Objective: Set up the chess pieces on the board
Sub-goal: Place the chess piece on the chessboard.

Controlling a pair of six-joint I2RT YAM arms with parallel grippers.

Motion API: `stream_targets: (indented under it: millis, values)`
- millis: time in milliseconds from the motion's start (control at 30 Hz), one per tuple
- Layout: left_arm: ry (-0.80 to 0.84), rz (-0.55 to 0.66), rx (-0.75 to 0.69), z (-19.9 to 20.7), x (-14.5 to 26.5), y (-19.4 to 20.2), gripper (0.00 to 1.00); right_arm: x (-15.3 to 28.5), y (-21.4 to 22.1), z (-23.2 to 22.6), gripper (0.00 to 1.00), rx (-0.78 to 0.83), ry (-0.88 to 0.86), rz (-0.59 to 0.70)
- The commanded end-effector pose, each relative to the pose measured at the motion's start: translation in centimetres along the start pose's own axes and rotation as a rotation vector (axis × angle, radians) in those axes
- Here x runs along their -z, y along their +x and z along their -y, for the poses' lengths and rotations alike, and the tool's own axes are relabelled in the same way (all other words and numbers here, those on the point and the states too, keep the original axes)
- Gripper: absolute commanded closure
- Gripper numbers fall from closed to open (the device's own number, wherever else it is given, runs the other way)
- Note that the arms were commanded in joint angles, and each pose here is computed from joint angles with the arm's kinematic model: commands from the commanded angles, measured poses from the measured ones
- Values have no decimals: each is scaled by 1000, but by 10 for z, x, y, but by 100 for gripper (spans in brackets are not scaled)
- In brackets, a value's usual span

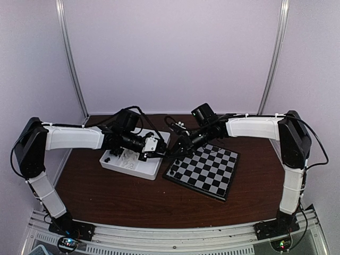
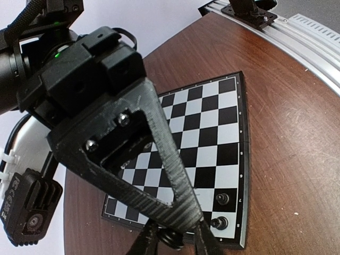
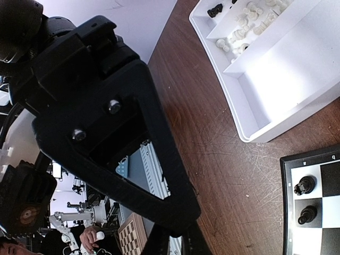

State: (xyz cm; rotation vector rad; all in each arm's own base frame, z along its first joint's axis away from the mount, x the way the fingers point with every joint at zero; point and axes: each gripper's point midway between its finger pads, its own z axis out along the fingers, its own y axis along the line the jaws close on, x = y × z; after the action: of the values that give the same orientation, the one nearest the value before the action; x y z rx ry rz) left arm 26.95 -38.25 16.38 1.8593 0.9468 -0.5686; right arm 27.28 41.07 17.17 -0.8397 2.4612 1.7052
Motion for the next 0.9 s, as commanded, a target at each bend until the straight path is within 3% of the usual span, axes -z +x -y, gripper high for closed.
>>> stream_targets:
  millis: [0,333,633,867]
  values:
    - [7,6,-13,-4,-4,-2,80,3,-9,2,99,21,-20,27]
    - [1,-22,6,-8,-7,5,89,5,-16,7,97,8,-26,56]
    - [-25,-32,46,-18,-9,5,91,6,-17,10,83,5,-26,68]
    - [-77,-56,99,-31,-9,9,92,14,-27,9,84,16,-14,134]
